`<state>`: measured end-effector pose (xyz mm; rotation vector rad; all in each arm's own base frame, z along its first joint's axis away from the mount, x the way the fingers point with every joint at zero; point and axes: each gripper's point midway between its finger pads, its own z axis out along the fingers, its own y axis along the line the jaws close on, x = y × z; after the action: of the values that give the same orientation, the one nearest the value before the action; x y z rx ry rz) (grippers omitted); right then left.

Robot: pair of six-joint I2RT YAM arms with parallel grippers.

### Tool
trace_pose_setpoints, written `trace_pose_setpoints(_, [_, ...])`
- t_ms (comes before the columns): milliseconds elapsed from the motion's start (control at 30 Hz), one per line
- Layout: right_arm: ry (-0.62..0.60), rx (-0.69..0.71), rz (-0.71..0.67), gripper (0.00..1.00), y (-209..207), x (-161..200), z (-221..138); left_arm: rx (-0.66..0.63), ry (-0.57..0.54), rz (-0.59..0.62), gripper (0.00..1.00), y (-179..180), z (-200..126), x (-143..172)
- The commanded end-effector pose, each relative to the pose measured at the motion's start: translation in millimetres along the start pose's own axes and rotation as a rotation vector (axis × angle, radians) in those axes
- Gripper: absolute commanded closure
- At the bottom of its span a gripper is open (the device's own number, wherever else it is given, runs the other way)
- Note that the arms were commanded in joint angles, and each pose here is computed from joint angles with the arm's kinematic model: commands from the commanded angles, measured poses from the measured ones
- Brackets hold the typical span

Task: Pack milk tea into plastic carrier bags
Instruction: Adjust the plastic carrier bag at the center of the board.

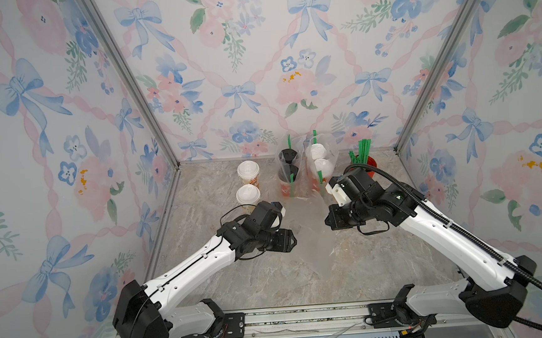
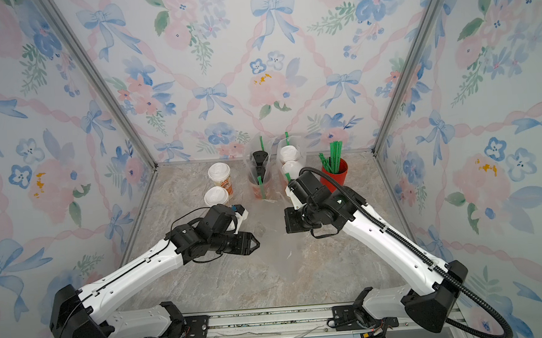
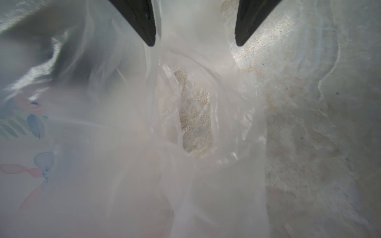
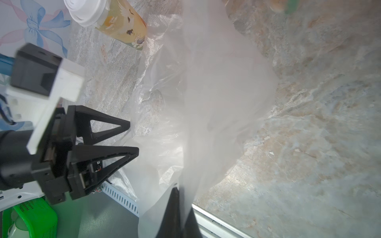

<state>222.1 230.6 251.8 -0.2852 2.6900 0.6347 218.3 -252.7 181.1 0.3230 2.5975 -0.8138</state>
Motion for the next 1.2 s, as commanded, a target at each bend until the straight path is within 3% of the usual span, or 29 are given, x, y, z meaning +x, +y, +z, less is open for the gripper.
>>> trace_pose_setpoints(0, [-0.024,-0.05,-0.009,1.0,5,-1,-4,0.042,-0.063,0.017,0.31,-3,-18,-22])
trace_pose_setpoints(233, [-0.026,-0.064,-0.01,1.0,6,2,-6,0.188,-0.106,-0.02,0.26,1,-20,-48])
trace_pose_setpoints(633, [-0.046,-0.075,-0.005,1.0,6,3,-13,0.287,-0.002,-0.07,0.23,14,19,-30])
trace_pose_setpoints(700, [-0.045,-0.074,-0.006,1.0,6,3,-13,0.363,0.002,-0.067,0.31,4,20,-30])
trace_pose_setpoints(800, [-0.052,-0.079,-0.005,1.0,7,2,-16,0.46,-0.021,-0.064,0.5,-10,14,-33])
trace_pose_setpoints(967, [-0.059,-0.068,0.0,1.0,5,1,-19,0.445,-0.07,-0.062,0.81,-9,4,-39])
trace_pose_setpoints(1167, [-0.072,-0.062,0.004,1.0,4,1,-27,0.359,-0.144,-0.068,0.96,-5,-22,-46])
